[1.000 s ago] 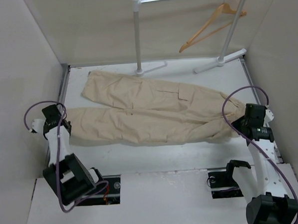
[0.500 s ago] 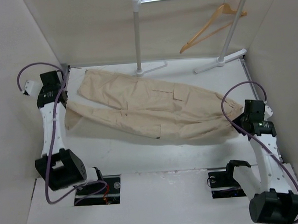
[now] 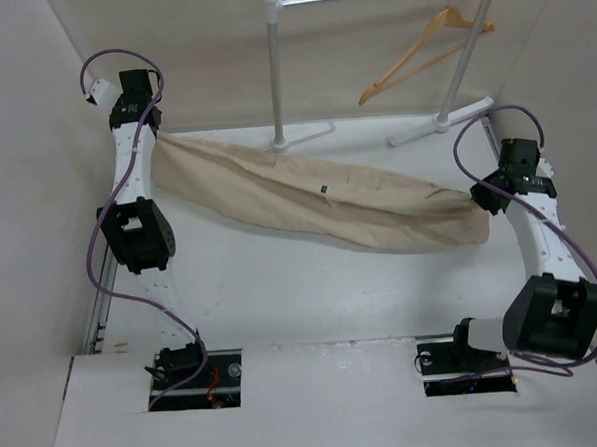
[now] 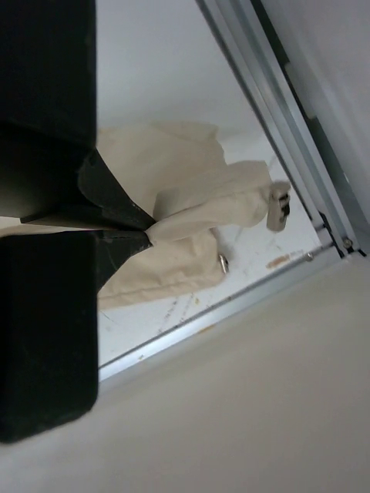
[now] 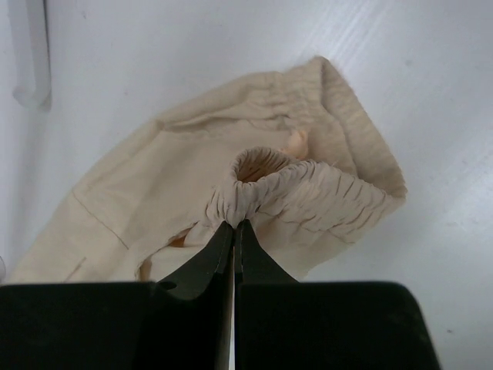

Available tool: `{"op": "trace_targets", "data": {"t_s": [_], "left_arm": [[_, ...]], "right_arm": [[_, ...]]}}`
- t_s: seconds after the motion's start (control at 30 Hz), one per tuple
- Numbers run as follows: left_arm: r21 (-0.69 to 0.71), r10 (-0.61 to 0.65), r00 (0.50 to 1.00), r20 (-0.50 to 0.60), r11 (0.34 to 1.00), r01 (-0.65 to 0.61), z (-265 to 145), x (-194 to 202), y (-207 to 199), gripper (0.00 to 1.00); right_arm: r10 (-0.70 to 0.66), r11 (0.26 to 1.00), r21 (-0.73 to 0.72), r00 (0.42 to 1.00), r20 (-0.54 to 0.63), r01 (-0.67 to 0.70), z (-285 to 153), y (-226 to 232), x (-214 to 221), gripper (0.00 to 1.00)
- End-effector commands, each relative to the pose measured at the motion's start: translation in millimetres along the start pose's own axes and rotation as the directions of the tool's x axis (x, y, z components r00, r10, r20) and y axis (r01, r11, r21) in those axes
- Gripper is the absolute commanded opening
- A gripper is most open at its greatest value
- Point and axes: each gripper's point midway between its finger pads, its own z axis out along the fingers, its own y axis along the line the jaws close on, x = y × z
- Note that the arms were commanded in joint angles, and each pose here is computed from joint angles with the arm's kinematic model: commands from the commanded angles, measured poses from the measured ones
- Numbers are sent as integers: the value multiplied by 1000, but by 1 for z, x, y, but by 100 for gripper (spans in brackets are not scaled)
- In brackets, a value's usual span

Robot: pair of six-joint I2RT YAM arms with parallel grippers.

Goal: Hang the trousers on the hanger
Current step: Fold the trousers at the center of the board.

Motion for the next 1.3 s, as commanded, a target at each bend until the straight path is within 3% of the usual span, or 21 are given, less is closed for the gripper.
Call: {"op": "trace_targets", "data": {"t_s": [0.0, 0.33, 0.4, 0.5, 0.57, 0.67, 0.77, 0.87, 0.97, 1.03, 1.13, 1.27], "left_arm": [[42, -26, 998, 65, 999, 24, -1, -27, -24, 0], [106, -77, 994, 75, 992, 69, 69, 7, -56, 7], [160, -87, 995, 46, 984, 79, 76, 20, -69, 17], [249, -104, 994, 38, 964, 92, 69, 16, -88, 39], [278, -104, 994, 37, 956, 90, 55, 9, -90, 48], [262, -98, 995, 19, 961, 89, 36, 4, -65, 52], [181, -97, 995, -22, 979, 99, 21, 20, -9, 52], [103, -123, 987, -108, 986, 134, 10, 59, 44, 52], [109, -146, 961, -235, 979, 175, 9, 101, 74, 53], [107, -168, 942, -289, 973, 207, 17, 116, 86, 55], [111, -219, 903, -370, 954, 277, 31, 133, 87, 57], [150, -244, 884, -399, 934, 325, 47, 145, 74, 57]], "right_arm": [[31, 997, -78, 996, 82, -25, 11, 40, -41, 1], [37, 999, -3, 999, -6, -38, 97, 61, -58, 7], [38, 999, 7, 999, -15, -38, 111, 65, -58, 19], [12, 1000, 6, 1000, -12, -12, 117, 76, -56, 47], [-3, 1000, -8, 1000, 9, 3, 112, 84, -56, 61], [-44, 998, -37, 998, 44, 46, 95, 92, -58, 70], [-73, 995, -64, 991, 111, 81, 63, 91, -59, 76], [-75, 991, -94, 985, 156, 90, 37, 83, -49, 69], [-99, 981, -154, 986, 136, 120, 17, 80, -17, 22], [-109, 975, -185, 989, 104, 127, 11, 77, 3, 12], [-135, 969, -204, 990, 48, 142, 8, 62, 32, 17], [-111, 975, -191, 994, 14, 111, 5, 29, 54, 57]]}}
